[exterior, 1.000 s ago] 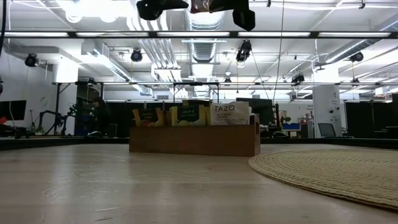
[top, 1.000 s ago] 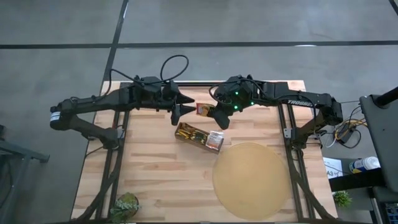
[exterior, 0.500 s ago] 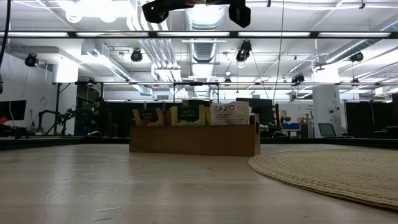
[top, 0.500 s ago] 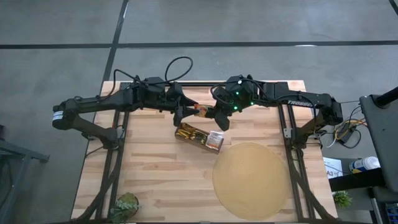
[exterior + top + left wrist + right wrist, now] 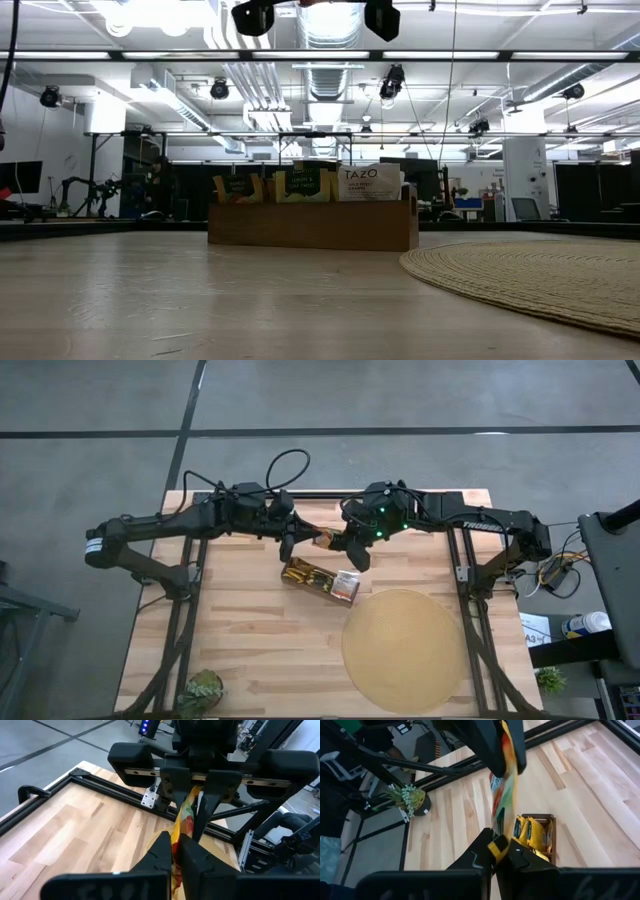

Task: Pick & Place Tea
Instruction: Put the orange tea bag into the left section of the wooden organizer

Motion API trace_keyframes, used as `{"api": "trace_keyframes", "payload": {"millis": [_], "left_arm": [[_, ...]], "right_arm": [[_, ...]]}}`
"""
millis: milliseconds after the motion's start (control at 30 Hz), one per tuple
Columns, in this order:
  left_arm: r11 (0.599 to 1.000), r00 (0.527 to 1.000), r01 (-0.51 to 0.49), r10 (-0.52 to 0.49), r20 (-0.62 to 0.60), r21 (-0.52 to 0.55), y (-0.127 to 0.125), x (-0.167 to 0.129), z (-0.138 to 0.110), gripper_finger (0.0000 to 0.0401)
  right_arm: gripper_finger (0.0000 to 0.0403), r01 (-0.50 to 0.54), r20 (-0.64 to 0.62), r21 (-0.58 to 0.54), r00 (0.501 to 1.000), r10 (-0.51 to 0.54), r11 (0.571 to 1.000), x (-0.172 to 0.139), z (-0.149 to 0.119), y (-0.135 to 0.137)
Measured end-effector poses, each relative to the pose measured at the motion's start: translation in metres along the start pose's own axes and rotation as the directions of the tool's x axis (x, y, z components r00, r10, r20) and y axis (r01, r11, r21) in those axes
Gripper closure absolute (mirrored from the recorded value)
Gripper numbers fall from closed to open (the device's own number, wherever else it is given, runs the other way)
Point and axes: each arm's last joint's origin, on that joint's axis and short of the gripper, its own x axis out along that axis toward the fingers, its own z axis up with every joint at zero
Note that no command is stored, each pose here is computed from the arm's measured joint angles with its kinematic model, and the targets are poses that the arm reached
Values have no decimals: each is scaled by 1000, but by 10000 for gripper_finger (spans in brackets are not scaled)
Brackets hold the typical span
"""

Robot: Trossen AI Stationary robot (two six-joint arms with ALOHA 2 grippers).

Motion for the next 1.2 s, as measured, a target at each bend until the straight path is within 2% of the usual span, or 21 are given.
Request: {"api": "trace_keyframes", "payload": {"millis": [167, 267, 467, 567, 667, 800, 1067, 1200], "left_arm": [[1000, 1000, -5, 5, 9, 1, 0, -3, 2, 390], [1000, 1000, -5, 5, 21, 5, 0, -8, 4, 390], [999, 997, -45, 44, 60, 22, 0, -19, 9, 392], [996, 993, -78, 75, 95, 32, 0, -25, 13, 392], [997, 987, -71, 65, 146, 36, -1, -27, 18, 392], [998, 977, -49, 39, 210, 41, -4, -29, 24, 393], [998, 978, -45, 38, 207, 32, -4, -29, 24, 393], [999, 978, -38, 31, 206, 28, -4, -29, 24, 394]], "right_arm": [[377, -12, 37, -6, 999, 13, 1000, -3, 4, 2], [346, -21, 83, -2, 996, 21, 1000, -11, 7, 5], [274, 51, 141, 10, 989, -52, 999, -26, 9, 8], [248, 56, 168, 4, 984, -56, 998, -34, 11, 10], [232, 85, 185, 5, 979, -84, 996, -38, 11, 11], [222, 103, 184, 6, 978, -103, 995, -36, 11, 9], [221, 110, 193, -13, 975, -106, 994, -35, 12, 9], [243, 122, 221, -17, 968, -116, 992, -36, 14, 9]]}}
